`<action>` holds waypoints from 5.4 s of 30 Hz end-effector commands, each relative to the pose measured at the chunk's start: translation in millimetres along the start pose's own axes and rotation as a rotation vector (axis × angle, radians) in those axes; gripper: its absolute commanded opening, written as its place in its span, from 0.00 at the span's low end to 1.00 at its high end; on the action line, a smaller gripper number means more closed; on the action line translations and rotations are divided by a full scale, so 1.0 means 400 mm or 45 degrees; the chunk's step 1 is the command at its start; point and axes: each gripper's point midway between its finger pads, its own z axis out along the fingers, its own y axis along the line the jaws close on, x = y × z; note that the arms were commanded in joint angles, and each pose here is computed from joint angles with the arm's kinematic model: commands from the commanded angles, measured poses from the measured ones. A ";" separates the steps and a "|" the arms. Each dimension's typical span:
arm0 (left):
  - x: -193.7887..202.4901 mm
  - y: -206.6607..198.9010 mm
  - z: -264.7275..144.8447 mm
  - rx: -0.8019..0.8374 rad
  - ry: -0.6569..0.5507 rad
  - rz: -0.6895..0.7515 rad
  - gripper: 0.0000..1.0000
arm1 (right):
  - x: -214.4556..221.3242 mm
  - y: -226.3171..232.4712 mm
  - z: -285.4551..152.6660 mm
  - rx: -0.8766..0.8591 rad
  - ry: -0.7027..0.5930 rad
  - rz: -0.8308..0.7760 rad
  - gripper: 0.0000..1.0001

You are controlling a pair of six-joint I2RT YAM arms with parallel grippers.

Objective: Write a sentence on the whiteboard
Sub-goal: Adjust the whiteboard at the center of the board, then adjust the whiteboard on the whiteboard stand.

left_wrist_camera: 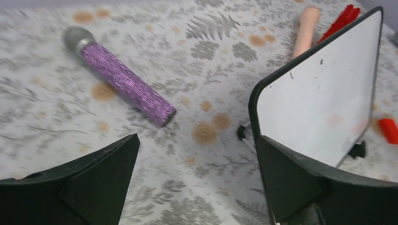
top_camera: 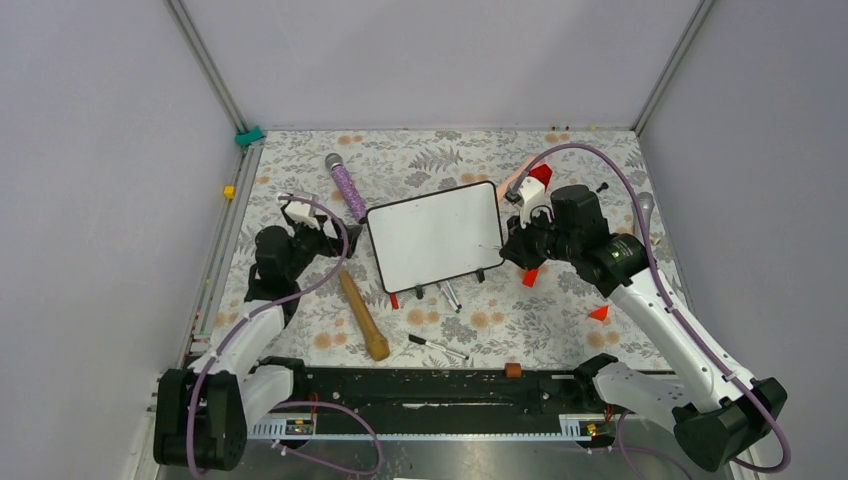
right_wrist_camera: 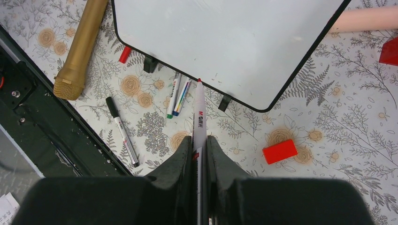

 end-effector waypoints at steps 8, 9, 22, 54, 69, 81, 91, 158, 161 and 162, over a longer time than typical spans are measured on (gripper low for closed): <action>-0.098 0.123 0.007 0.060 -0.230 0.315 0.91 | -0.013 0.016 0.008 -0.045 -0.021 -0.007 0.00; -0.117 0.118 0.012 0.119 -0.270 0.298 0.90 | -0.014 0.015 0.009 -0.044 -0.021 -0.007 0.00; -0.091 0.148 0.076 0.400 -0.315 0.171 0.99 | -0.003 0.014 0.022 -0.057 0.020 -0.004 0.00; -0.020 -0.032 0.041 1.229 -0.007 0.346 0.99 | -0.001 0.014 0.015 -0.049 0.010 -0.012 0.00; -0.039 -0.015 0.077 1.208 0.028 0.241 0.99 | -0.003 0.019 0.016 -0.064 0.006 -0.014 0.00; -0.059 -0.009 0.097 1.217 0.067 0.178 0.96 | -0.001 -0.001 0.018 -0.010 0.006 -0.019 0.00; -0.036 -0.028 0.078 1.267 0.067 0.247 0.99 | -0.041 -0.154 0.022 0.415 0.039 0.043 0.00; -0.011 -0.060 0.041 1.331 0.047 0.357 0.73 | -0.077 -0.323 0.280 0.524 -0.022 0.461 0.00; -0.019 -0.057 0.047 1.329 0.055 0.344 0.73 | -0.091 -0.350 0.252 0.594 -0.059 0.426 0.00; -0.020 -0.055 0.048 1.327 0.061 0.332 0.73 | -0.096 -0.357 0.245 0.610 -0.071 0.422 0.00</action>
